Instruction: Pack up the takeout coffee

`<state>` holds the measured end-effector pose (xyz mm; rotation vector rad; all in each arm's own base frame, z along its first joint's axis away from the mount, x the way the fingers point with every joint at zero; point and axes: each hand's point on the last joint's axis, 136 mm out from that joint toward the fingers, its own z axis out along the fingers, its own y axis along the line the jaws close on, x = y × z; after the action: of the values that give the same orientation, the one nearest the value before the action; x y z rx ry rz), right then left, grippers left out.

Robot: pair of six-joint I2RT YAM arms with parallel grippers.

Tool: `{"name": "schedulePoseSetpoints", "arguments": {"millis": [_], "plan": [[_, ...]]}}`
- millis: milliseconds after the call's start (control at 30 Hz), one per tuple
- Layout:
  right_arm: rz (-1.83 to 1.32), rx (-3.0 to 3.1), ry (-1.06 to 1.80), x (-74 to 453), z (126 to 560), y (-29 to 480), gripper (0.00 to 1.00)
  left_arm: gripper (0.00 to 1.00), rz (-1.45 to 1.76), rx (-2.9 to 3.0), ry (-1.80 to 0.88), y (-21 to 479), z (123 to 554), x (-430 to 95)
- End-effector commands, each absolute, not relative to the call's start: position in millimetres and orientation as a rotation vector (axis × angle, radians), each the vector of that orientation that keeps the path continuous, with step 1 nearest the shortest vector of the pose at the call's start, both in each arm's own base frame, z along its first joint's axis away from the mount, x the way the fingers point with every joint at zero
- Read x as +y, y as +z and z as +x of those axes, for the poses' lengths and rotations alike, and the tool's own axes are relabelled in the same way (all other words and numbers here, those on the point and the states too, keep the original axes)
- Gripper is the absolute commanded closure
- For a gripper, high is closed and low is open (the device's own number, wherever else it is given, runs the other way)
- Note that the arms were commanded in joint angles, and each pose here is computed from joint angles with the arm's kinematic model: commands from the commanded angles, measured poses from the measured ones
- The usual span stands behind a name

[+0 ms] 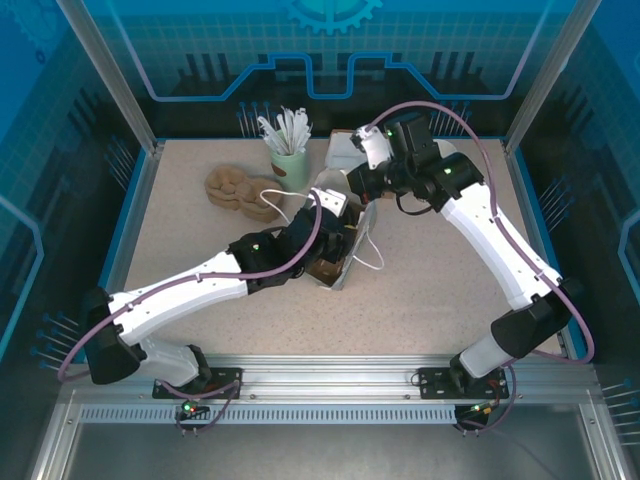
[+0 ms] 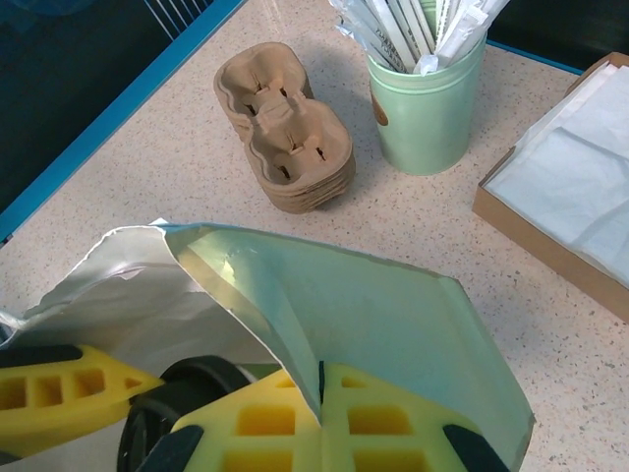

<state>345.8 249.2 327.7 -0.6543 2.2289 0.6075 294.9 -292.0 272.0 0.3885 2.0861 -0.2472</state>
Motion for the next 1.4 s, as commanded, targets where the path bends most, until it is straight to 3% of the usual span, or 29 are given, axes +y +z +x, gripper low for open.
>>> {"name": "schedulePoseSetpoints", "arguments": {"millis": [0, 1367], "plan": [[-0.649, 2.154, 0.623, 251, 339, 348, 1.0, 0.32, 0.324, 2.062, -0.22, 268, 304, -292], [-0.518, 2.195, 0.743, 257, 332, 332, 1.0, 0.33, 0.183, 2.071, -0.245, 238, 318, -297]]}}
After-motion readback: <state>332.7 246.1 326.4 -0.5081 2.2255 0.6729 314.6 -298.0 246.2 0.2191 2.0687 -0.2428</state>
